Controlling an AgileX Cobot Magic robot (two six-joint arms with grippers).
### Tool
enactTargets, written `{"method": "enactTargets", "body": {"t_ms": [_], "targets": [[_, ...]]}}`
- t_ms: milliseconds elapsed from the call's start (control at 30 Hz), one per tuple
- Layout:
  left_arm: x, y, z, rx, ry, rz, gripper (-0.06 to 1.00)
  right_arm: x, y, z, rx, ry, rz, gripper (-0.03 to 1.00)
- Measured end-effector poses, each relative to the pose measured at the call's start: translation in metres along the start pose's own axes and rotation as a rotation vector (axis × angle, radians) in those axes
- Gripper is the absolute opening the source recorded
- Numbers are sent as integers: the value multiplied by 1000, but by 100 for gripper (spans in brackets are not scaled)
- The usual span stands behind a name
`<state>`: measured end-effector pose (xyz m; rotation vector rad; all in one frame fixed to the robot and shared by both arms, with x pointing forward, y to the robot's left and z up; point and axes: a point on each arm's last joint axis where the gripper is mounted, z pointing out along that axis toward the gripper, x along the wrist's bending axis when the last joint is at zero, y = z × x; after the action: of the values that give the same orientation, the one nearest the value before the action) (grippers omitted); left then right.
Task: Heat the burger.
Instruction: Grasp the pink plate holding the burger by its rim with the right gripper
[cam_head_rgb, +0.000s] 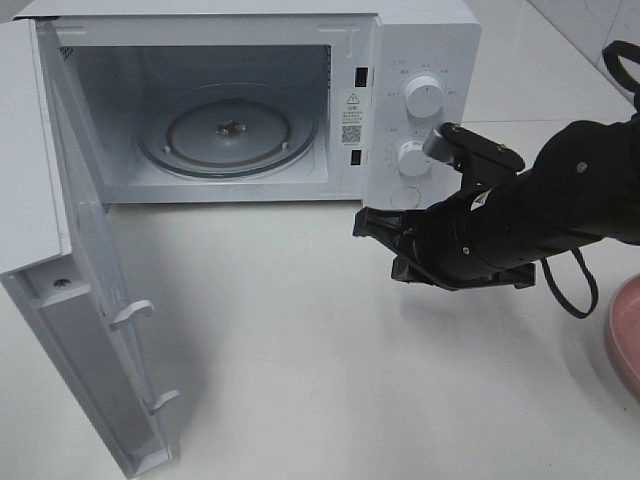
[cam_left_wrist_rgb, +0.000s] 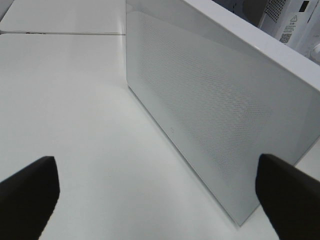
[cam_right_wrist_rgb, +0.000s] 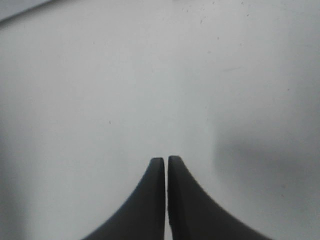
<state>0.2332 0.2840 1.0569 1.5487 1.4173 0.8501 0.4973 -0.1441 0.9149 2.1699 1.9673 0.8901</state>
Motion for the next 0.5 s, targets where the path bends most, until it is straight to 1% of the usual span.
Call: {"method": "enactTargets", "body": {"t_ms": [33, 67, 100, 133, 200, 267, 300, 333, 400, 433, 500], "targets": [[0, 0, 0, 0, 0, 0, 99, 0, 0, 0, 0, 0, 0, 2], [0, 0, 0, 0, 0, 0, 99, 0, -3, -3, 38, -1, -77, 2], [0, 0, 0, 0, 0, 0, 99, 0, -5, -5, 60, -5, -113, 2], [0, 0, 0, 0, 0, 0, 99, 0, -5, -5, 60, -5, -113, 2], [0, 0, 0, 0, 0, 0, 99, -8, -7, -12, 142, -30, -198, 3], [0, 0, 0, 0, 0, 0, 99, -11, -7, -14, 160, -40, -217, 3], [0, 0, 0, 0, 0, 0, 99, -17, -6, -19, 190, -62, -259, 3], [0, 0, 0, 0, 0, 0, 99, -17, -6, -19, 190, -62, -259, 3], [0, 0, 0, 0, 0, 0, 99, -25, -3, -30, 224, -97, -320, 4], [0, 0, 0, 0, 0, 0, 99, -25, -3, -30, 224, -97, -320, 4], [0, 0, 0, 0, 1, 1, 99, -34, 0, -42, 244, -129, -346, 5]]}}
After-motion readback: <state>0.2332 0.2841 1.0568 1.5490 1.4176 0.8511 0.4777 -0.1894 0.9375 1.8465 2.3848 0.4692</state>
